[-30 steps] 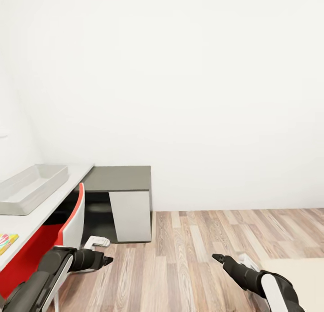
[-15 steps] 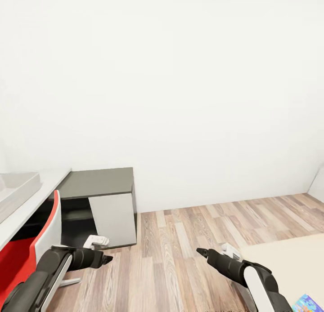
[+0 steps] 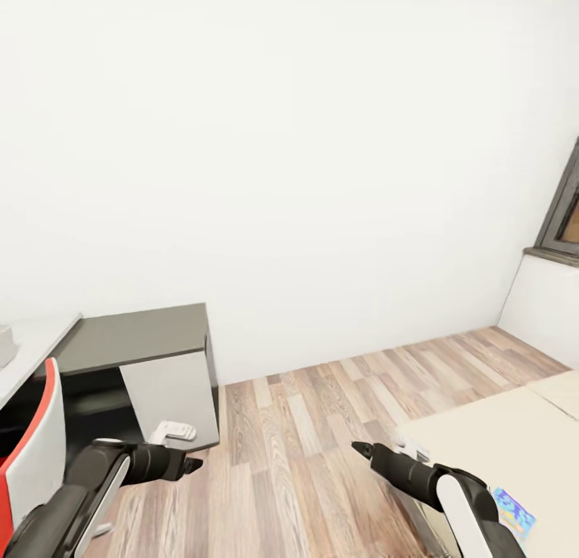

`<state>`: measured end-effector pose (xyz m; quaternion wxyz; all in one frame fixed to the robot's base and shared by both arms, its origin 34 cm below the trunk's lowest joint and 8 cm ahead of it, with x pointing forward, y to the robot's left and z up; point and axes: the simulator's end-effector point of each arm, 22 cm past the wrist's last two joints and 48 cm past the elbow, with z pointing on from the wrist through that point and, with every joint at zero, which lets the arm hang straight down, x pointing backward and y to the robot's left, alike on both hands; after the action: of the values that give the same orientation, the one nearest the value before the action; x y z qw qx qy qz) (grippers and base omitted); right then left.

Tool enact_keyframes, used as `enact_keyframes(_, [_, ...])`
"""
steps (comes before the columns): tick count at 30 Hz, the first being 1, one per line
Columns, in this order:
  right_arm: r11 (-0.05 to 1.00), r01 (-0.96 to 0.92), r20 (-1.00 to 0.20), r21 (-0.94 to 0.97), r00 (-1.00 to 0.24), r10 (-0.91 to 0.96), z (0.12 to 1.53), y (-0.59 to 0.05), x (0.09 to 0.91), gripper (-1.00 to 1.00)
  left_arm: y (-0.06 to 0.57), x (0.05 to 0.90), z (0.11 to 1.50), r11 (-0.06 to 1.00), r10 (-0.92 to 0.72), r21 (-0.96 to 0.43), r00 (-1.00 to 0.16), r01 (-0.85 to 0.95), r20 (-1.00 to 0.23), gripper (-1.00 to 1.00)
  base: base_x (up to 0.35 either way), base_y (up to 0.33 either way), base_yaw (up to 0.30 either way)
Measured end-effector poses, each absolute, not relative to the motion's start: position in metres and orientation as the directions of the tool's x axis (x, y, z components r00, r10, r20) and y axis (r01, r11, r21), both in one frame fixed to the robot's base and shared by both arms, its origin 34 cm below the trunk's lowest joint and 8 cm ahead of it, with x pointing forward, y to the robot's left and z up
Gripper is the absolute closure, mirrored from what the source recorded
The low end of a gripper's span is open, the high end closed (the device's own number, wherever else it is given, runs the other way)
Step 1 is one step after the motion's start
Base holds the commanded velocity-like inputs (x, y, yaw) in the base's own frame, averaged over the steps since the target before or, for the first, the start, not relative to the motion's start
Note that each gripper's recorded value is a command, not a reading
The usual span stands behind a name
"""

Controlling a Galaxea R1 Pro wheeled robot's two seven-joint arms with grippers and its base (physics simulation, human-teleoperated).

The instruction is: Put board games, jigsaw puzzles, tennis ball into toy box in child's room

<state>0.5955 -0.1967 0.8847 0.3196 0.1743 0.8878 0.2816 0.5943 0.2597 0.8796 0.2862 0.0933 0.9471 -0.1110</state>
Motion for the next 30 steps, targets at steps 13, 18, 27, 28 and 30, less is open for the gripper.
enact_keyframes(13, [0.783, 0.114, -0.494, 0.612, -0.718, 0.491, 0.897, -0.2, 0.602, -1.0, 0.264, 0.596, 0.881, 0.96, 0.103, -0.16, -0.818, 0.231, -0.566, -1.0, 0.0, 0.012, -0.263])
enact_keyframes(18, [0.782, 0.116, -0.495, 0.613, -0.715, 0.494, 0.898, -0.201, 0.603, -1.0, 0.265, 0.595, 0.88, 0.958, 0.102, -0.166, -0.821, 0.233, -0.562, -1.0, 0.0, 0.001, -0.233])
enact_keyframes(27, [0.777, 0.139, -0.494, 0.614, -0.7, 0.516, 0.899, -0.215, 0.605, -1.0, 0.262, 0.593, 0.874, 0.955, 0.111, -0.173, -0.828, 0.242, -0.549, -1.0, 0.0, 0.0, -0.217])
enact_keyframes(28, [0.775, 0.144, -0.492, 0.615, -0.697, 0.521, 0.899, -0.217, 0.605, -1.0, 0.262, 0.592, 0.873, 0.954, 0.112, -0.173, -0.829, 0.243, -0.548, -1.0, 0.0, 0.0, -0.196])
enact_keyframes(30, [0.772, 0.153, -0.489, 0.617, -0.694, 0.528, 0.898, -0.221, 0.605, -1.0, 0.261, 0.592, 0.872, 0.954, 0.113, -0.174, -0.83, 0.244, -0.546, -1.0, 0.0, 0.0, -0.191])
